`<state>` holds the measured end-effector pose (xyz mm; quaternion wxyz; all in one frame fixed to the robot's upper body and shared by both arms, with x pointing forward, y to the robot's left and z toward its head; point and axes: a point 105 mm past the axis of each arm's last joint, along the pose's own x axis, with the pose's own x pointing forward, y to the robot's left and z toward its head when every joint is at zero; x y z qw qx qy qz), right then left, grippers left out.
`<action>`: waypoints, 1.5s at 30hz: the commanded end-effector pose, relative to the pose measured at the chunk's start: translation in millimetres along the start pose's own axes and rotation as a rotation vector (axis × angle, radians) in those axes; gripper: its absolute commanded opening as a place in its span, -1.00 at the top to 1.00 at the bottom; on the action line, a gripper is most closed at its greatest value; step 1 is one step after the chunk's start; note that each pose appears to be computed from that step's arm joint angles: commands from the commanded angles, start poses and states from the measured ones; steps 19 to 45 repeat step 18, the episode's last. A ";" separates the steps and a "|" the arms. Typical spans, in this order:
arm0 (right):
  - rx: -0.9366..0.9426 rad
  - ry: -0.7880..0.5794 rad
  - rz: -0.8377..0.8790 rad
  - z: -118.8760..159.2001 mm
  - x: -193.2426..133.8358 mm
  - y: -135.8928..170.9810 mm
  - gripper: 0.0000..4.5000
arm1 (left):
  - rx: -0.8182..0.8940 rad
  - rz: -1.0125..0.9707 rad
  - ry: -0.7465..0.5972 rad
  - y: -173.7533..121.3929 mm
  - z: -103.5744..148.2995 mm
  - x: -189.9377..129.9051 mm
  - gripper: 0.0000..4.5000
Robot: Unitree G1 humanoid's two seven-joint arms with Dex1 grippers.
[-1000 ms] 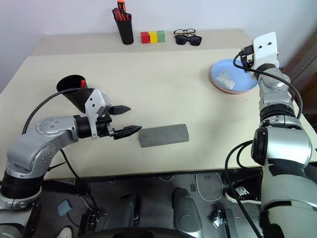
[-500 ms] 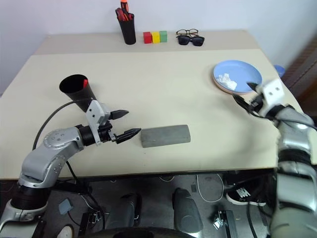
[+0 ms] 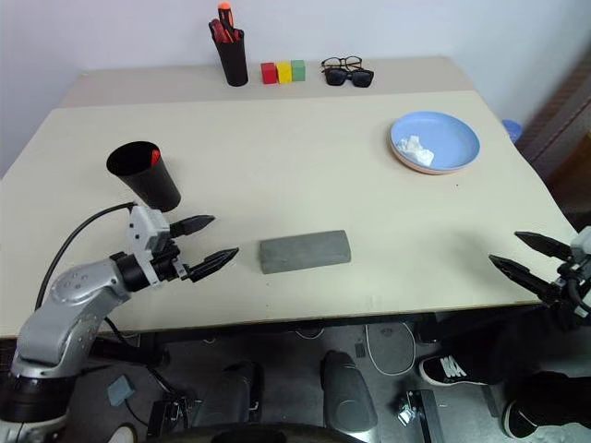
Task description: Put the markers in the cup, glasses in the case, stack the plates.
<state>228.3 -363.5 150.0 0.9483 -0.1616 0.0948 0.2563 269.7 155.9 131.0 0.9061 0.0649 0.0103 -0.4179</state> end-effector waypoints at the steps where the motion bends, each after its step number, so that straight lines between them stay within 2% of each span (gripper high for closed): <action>1: -0.043 -0.047 -0.038 11.3 -5.3 -3.9 -0.44 | 0.050 0.012 -0.047 -3.1 8.7 -9.2 -1.00; 9: -0.072 -0.083 -0.101 12.1 3.8 -13.1 -0.44 | 0.062 0.078 -0.060 -6.1 -4.0 -19.1 -1.00; 18: -0.084 -0.088 -0.074 10.8 12.8 -9.2 -0.44 | 0.062 0.109 -0.047 -2.3 -6.3 -20.9 -1.00; 45: -0.084 -0.088 -0.074 10.8 12.8 -9.2 -0.44 | 0.062 0.109 -0.047 -2.3 -6.3 -20.9 -1.00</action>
